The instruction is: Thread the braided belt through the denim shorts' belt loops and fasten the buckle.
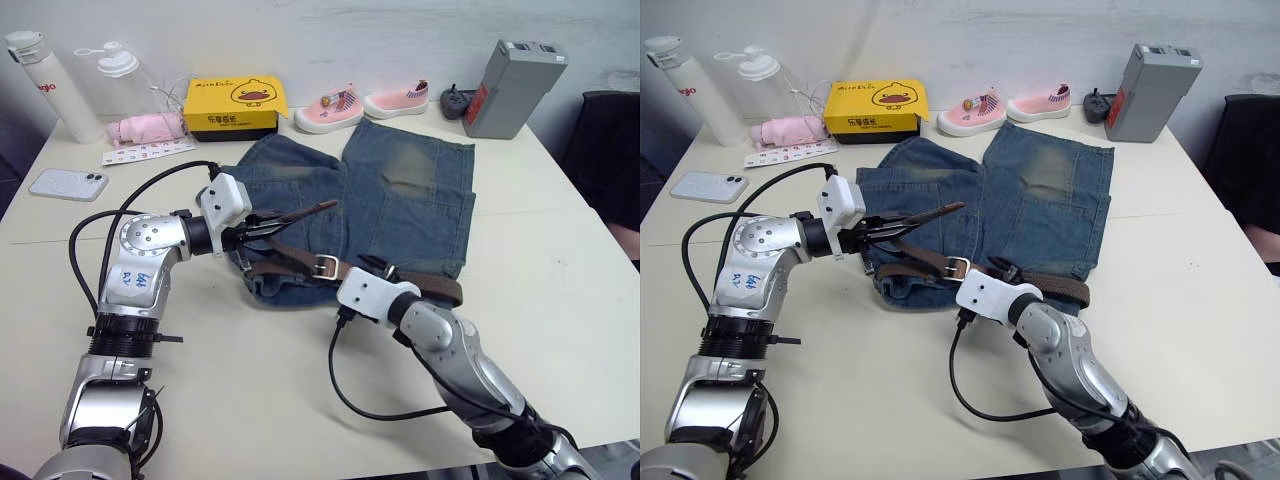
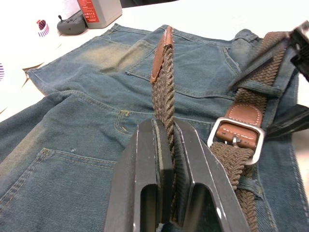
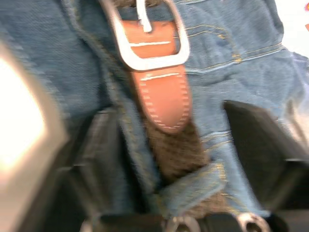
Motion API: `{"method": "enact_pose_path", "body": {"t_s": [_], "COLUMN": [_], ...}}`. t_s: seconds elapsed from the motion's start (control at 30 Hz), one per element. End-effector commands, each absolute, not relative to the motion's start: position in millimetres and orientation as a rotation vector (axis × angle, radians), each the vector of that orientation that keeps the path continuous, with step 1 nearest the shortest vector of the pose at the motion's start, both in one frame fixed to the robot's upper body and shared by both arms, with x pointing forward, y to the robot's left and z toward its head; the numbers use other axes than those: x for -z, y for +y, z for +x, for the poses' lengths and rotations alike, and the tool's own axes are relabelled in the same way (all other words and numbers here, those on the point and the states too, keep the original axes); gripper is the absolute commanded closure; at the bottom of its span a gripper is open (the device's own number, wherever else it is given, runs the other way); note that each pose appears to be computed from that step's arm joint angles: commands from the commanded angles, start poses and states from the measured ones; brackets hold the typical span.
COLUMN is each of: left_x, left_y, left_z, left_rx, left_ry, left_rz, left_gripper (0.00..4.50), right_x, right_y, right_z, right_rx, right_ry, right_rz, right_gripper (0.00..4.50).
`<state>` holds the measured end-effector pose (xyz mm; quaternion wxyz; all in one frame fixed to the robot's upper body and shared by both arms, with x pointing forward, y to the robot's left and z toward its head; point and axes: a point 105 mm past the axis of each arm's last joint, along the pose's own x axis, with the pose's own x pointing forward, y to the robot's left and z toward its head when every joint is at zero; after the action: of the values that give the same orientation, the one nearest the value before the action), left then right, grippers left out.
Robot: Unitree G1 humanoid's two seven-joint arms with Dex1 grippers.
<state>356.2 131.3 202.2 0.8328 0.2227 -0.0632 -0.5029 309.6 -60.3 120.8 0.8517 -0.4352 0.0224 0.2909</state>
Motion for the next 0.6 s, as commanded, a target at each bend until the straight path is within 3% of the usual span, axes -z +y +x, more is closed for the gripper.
{"method": "enact_pose_path", "body": {"t_s": [0.03,0.07,0.1,0.13,0.6], "left_x": [-210,-209,-208,-206,-176], "left_y": [131,131,131,131,134], "left_z": [353,353,353,352,353], "left_rx": [1.063,1.063,1.063,1.064,1.086], "left_ry": [-0.173,-0.17,-0.169,-0.163,-0.093], "left_rz": [0.508,0.509,0.509,0.522,0.692], "left_gripper": [4.5,4.5,4.5,4.5,4.5], "right_x": [-128,-129,-129,-130,-163], "right_y": [-61,-60,-60,-60,-59], "right_z": [313,313,313,314,315], "right_rx": [-0.58,-0.579,-0.578,-0.573,-0.497], "right_ry": [0.026,0.024,0.022,0.021,-0.223], "right_rz": [-0.924,-0.922,-0.921,-0.921,-1.146], "right_gripper": [3.02,3.43,4.11,4.41,4.46]}}
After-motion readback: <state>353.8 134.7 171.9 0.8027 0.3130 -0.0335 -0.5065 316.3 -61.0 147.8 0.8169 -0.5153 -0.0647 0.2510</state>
